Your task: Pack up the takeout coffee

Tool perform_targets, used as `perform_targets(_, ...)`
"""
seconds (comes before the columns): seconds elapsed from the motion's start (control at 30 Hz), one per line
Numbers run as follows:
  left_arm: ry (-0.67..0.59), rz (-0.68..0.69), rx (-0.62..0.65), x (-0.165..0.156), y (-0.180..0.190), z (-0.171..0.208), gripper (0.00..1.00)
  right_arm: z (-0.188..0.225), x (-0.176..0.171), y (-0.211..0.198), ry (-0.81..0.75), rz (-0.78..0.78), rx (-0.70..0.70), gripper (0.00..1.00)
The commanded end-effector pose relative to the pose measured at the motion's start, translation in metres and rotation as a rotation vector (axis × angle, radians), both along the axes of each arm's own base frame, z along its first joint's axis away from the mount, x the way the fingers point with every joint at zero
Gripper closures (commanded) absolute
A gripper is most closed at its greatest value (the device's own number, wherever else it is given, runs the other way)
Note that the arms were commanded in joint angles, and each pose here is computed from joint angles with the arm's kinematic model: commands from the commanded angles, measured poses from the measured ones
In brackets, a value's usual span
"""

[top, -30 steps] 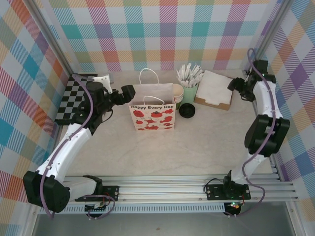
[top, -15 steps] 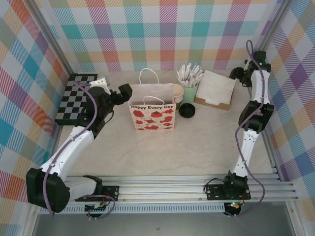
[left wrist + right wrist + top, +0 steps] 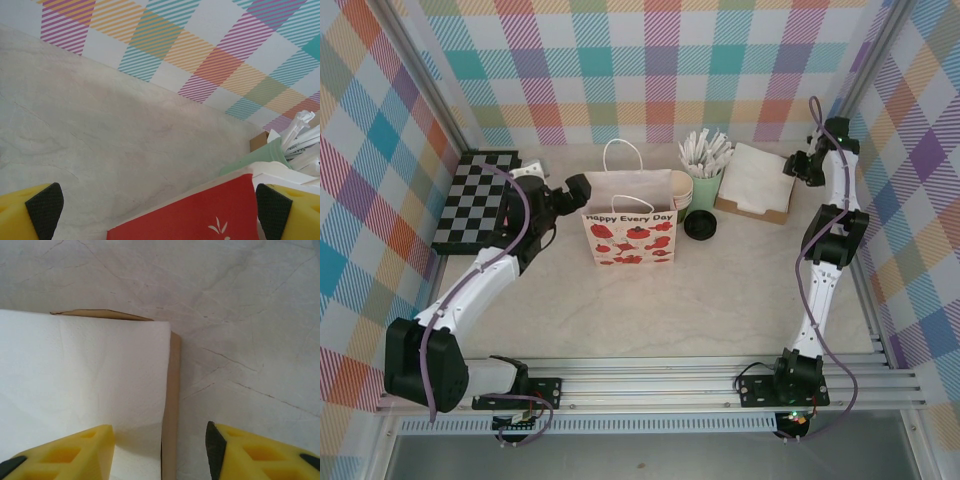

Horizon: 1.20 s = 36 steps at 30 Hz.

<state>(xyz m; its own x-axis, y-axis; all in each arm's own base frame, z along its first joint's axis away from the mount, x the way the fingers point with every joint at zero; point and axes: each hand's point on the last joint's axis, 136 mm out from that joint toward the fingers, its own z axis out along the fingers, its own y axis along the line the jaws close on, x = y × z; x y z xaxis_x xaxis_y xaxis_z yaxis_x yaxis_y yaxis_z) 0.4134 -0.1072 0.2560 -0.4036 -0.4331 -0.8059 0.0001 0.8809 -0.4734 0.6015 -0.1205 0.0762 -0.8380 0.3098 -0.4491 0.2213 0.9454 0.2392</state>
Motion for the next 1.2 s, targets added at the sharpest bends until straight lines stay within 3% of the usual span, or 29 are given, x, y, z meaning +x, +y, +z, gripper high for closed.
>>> perform_targets(0.0,-0.034,0.02,-0.014,0.004,0.004,0.016,0.0,0.006,0.013,0.003,-0.049,0.016,-0.005,0.51)
perform_targets(0.3,-0.009,0.012,-0.018,0.01,0.0,0.006,0.0,0.011,0.018,0.015,-0.075,0.066,0.002,0.57)
perform_targets(0.57,0.001,0.013,-0.001,0.007,0.002,0.007,0.0,0.018,0.036,0.026,-0.127,0.082,-0.12,0.72)
perform_targets(0.97,0.004,0.005,0.008,-0.003,0.004,0.008,0.0,0.03,0.034,0.018,-0.125,0.066,-0.21,0.99)
perform_targets(1.17,-0.002,0.003,0.009,-0.007,0.005,0.01,0.0,0.056,0.033,0.028,-0.165,0.088,-0.182,1.0)
